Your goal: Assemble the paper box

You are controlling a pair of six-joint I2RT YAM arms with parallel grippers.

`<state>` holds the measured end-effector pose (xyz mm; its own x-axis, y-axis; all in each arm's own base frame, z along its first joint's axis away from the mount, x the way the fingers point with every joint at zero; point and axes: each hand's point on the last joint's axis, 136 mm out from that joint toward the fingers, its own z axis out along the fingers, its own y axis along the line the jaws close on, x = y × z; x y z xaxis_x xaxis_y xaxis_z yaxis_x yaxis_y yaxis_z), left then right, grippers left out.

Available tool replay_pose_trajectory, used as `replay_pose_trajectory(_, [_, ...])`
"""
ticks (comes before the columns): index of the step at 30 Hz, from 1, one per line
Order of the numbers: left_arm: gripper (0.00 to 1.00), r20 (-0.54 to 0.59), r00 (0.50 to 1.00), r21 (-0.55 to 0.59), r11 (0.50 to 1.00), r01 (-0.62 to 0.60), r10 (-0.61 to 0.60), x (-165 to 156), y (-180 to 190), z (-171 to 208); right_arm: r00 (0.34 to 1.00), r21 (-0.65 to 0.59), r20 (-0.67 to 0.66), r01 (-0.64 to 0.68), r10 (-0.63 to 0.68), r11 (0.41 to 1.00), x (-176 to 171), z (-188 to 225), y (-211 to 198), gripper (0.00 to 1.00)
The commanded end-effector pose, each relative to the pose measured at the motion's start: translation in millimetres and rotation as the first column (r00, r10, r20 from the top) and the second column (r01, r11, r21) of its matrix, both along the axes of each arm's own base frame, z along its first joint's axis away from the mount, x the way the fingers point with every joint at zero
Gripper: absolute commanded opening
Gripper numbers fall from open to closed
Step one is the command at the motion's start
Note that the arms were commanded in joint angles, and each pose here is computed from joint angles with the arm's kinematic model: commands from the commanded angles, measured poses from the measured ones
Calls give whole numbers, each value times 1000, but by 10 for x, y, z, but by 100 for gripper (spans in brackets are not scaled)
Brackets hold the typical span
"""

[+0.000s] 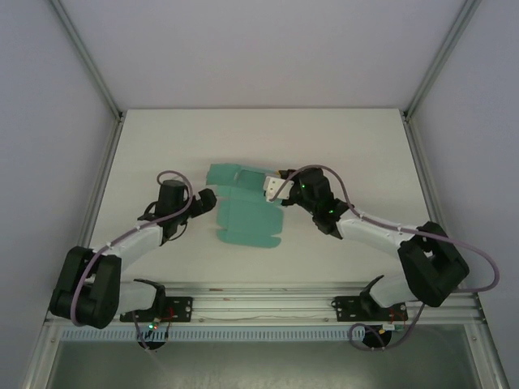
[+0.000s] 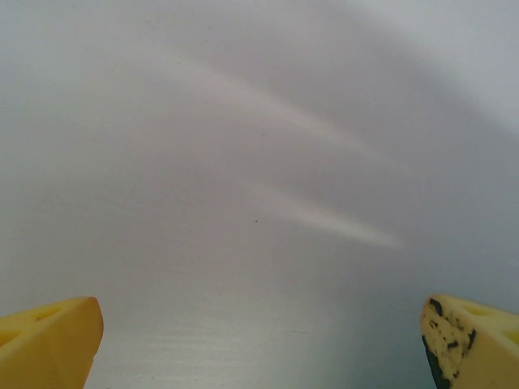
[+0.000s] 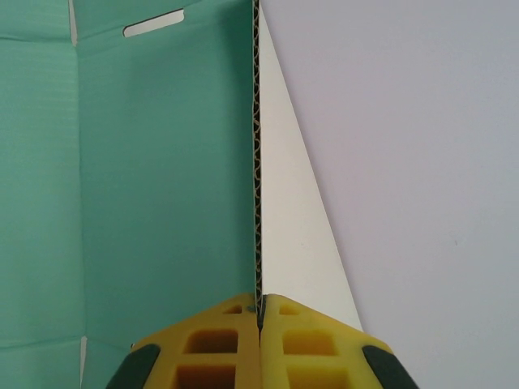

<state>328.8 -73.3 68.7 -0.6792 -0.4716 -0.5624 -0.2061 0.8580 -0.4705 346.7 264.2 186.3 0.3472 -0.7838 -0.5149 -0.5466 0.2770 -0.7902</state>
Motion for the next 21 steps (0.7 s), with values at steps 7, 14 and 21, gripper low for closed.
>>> replay_pose_trajectory(7, [97, 204, 967, -71, 983, 169, -151, 174, -288, 297, 1000, 64, -14, -25, 26, 998, -75, 157, 9, 0])
replay_pose_trajectory(14, [95, 260, 933, -112, 951, 287, -251, 142, -489, 391, 998, 69, -36, -42, 44, 997, -109, 143, 25, 0])
replay_pose_trajectory(21, [88, 348, 870, -152, 895, 420, -350, 115, -713, 525, 995, 75, -62, -69, 73, 995, -175, 144, 43, 0])
